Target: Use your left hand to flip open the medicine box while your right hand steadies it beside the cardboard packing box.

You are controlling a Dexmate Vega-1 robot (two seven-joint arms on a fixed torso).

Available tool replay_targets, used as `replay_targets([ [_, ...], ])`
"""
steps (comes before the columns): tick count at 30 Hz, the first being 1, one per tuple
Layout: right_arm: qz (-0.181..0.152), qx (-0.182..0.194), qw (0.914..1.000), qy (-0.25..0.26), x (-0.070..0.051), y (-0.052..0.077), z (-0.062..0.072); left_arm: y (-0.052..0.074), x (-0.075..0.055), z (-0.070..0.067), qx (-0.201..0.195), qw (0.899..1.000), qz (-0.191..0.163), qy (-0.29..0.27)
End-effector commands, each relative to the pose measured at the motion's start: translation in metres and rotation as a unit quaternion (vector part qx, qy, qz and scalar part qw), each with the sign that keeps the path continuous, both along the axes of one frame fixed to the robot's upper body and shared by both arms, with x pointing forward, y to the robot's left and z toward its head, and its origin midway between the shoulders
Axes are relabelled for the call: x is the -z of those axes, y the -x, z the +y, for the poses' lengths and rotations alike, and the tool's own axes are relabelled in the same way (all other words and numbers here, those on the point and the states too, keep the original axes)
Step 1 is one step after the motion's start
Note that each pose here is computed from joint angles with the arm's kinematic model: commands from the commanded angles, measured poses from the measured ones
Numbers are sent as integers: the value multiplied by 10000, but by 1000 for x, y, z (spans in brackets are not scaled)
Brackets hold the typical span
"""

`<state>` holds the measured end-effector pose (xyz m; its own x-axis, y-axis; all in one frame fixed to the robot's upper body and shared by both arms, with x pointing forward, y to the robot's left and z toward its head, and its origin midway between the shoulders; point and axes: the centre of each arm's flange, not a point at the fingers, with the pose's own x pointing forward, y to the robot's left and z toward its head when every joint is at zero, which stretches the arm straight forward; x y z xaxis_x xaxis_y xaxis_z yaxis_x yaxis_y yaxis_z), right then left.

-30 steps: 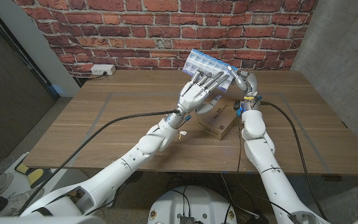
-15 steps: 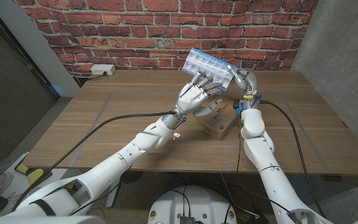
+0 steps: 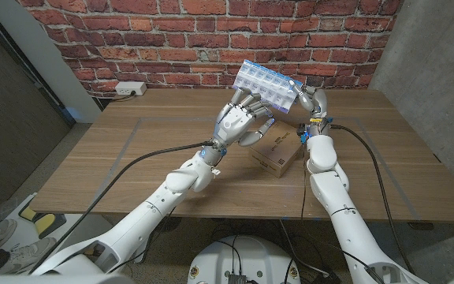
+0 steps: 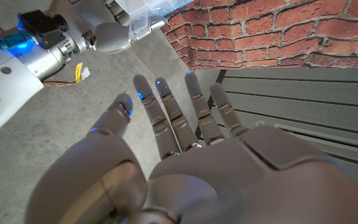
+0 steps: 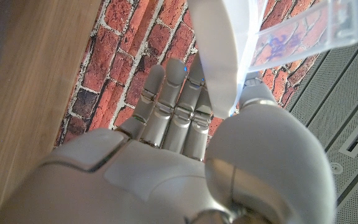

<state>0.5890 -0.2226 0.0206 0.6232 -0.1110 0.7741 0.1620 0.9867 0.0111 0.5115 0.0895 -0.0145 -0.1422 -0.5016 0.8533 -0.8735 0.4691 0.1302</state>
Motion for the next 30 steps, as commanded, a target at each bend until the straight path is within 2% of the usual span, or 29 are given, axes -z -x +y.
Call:
replay_targets([
  [1, 73, 91, 9999, 5, -3, 1, 1, 6, -17, 44, 575, 9791, 1328, 1426],
  [5, 82, 147, 9999, -10, -6, 3, 1, 4, -26, 58, 713, 9635, 1946, 1693],
  [6, 79, 207, 9998, -19, -7, 4, -1, 2, -31, 65, 811, 9541, 2276, 1768],
  [7, 83, 210, 9997, -20, -7, 4, -1, 2, -31, 65, 815, 9534, 2307, 1766],
  [9, 88, 270, 9996, -34, -8, 6, -3, -3, -39, 76, 940, 9373, 2771, 1892],
  [10, 92, 273, 9996, -35, -8, 6, -4, -3, -39, 76, 943, 9365, 2799, 1890],
  [11, 97, 290, 9995, -43, -9, 7, -5, -7, -44, 82, 1103, 9229, 3147, 1922],
  [18, 173, 462, 9988, -76, -8, 11, -10, -19, -58, 100, 1331, 8842, 4053, 1903],
  [23, 185, 569, 9982, -105, -6, 15, -13, -31, -66, 110, 1519, 8517, 4675, 1817],
  [26, 181, 626, 9978, -142, -4, 17, -14, -33, -67, 114, 1462, 8494, 4740, 1803],
  [30, 211, 708, 9971, -161, 0, 20, -12, -39, -67, 119, 1501, 8364, 4985, 1716],
])
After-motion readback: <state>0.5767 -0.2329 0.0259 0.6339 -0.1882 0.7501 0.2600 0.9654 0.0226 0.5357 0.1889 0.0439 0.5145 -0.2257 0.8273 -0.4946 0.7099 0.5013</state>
